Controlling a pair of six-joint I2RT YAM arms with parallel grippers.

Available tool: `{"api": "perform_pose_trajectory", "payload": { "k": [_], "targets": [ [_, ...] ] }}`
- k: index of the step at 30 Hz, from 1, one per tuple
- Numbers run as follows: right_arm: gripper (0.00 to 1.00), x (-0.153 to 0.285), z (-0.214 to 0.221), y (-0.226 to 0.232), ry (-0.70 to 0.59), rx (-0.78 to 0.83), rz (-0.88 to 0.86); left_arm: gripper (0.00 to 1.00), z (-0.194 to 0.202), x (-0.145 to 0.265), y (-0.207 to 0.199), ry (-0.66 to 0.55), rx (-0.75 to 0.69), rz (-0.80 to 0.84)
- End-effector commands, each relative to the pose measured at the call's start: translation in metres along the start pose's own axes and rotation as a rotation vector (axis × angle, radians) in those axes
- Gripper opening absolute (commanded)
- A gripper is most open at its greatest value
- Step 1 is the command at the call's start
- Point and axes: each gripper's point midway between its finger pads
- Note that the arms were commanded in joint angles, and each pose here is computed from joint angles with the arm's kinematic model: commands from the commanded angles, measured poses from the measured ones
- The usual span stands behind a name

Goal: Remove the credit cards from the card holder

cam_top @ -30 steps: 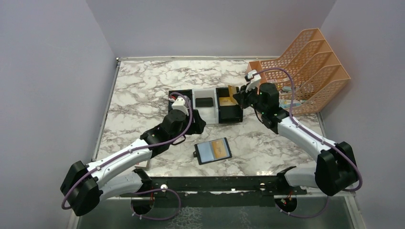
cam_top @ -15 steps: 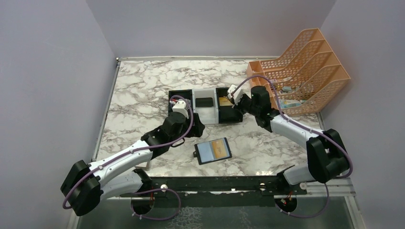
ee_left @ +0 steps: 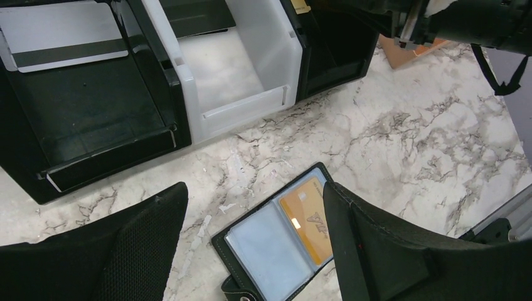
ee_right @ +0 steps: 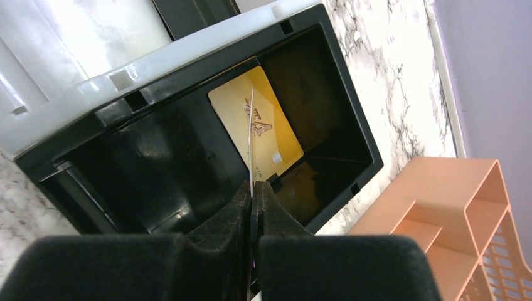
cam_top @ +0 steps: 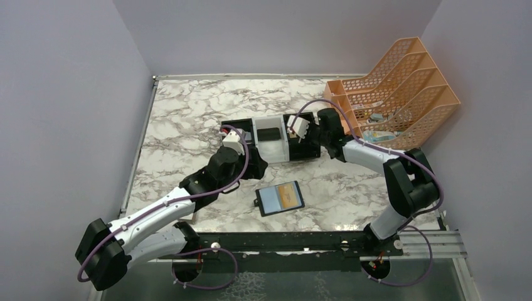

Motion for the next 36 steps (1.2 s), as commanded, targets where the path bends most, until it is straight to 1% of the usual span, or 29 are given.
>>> {"api": "perform_pose_trajectory", "payload": {
  "k": [1,3,8,17,21,24,28,29,30,31,36],
  "targets": [
    [0.01,-0.013,-0.001,-0.017,0.035,0.081,0.03,0.82,0.005,0.008,0.005,0.019,-0.021,0.001],
    [0.01,-0.017,0.001,-0.021,0.05,0.093,0.033,0.82,0.003,0.011,0.005,0.012,-0.023,0.004],
    [0.01,-0.024,-0.007,-0.018,0.009,0.153,-0.012,0.84,0.001,0.014,0.007,-0.004,-0.026,0.006],
    [0.02,-0.043,-0.019,-0.015,-0.054,0.236,-0.076,0.84,0.007,0.008,0.008,0.027,-0.041,0.001],
    [0.01,-0.053,-0.011,-0.014,-0.032,0.249,-0.076,0.84,0.006,0.008,0.011,0.016,-0.037,-0.006],
    [0.01,-0.06,-0.005,-0.018,-0.024,0.254,-0.042,0.84,0.003,0.011,0.012,0.006,-0.039,-0.01],
    [0.03,-0.065,0.002,-0.007,-0.003,0.262,-0.1,0.84,0.003,0.013,0.016,0.005,-0.043,-0.025],
    [0.07,-0.066,0.005,-0.002,-0.001,0.262,-0.125,0.84,0.004,0.014,0.017,0.008,-0.042,-0.026],
    [0.16,-0.066,0.005,0.002,-0.003,0.26,-0.146,0.84,0.005,0.014,0.017,0.013,-0.043,-0.025],
    [0.19,-0.066,0.006,0.004,0.0,0.256,-0.161,0.84,0.005,0.015,0.016,0.019,-0.043,-0.019],
    [0.2,-0.065,0.012,0.007,0.033,0.25,-0.173,0.84,0.002,0.021,0.013,0.006,-0.04,0.002]
  ]
}}
Point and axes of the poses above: each gripper's point midway between its finger pads, its own x axis back along the fingers, its own y axis along the line the jaws close on, z = x × y, and after that the axes turned 3 degrees about -x, right-handed
